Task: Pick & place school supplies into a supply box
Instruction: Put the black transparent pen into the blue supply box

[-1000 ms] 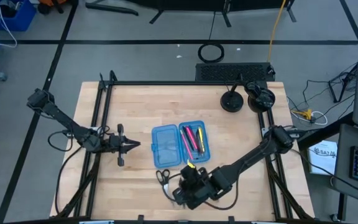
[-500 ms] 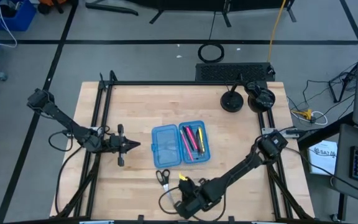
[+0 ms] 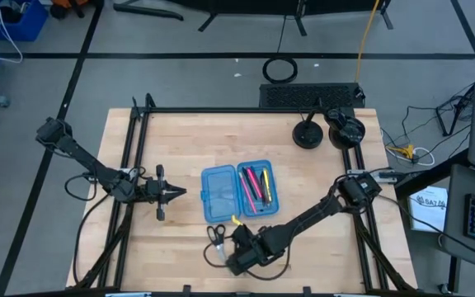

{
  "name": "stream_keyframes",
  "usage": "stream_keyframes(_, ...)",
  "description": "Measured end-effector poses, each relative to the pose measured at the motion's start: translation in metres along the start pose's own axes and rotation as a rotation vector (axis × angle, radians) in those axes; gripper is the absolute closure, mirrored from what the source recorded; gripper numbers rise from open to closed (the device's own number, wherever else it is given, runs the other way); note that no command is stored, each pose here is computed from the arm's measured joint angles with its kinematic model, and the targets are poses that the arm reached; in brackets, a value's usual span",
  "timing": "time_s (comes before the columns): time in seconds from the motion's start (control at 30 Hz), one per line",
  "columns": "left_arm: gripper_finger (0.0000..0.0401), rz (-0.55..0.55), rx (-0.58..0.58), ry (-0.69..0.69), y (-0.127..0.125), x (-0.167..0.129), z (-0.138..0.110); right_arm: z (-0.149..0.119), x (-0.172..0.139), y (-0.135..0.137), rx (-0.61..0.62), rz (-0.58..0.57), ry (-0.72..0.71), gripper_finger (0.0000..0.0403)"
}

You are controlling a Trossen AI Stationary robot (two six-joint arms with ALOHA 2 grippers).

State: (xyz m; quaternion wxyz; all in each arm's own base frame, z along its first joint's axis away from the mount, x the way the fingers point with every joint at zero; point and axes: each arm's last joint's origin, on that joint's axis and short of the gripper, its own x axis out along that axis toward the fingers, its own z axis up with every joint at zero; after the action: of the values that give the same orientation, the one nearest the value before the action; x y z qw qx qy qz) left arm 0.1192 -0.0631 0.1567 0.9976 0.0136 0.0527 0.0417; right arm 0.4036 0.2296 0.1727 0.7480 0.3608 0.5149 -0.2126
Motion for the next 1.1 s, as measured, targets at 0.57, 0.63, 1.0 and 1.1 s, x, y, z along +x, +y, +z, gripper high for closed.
stream_keyframes(0.57, 0.037, -0.007, 0.006, 0.041, 0.0, 0.0, -0.005, 0.004, 0.031, -0.007, 0.089, -0.033, 0.12, 0.0234)
stream_keyframes(0.63, 0.037, -0.007, 0.003, 0.04, 0.0, 0.0, -0.005, 0.003, 0.033, -0.009, 0.072, -0.053, 0.127, 0.0238)
stream_keyframes(1.0, 0.0398, -0.007, -0.003, 0.037, 0.0, 0.0, -0.004, -0.001, 0.045, -0.04, 0.006, -0.276, 0.176, 0.0275)
stream_keyframes(1.1, 0.039, -0.007, -0.004, 0.037, 0.0, 0.0, -0.004, -0.004, 0.052, -0.049, -0.008, -0.288, 0.192, 0.0282)
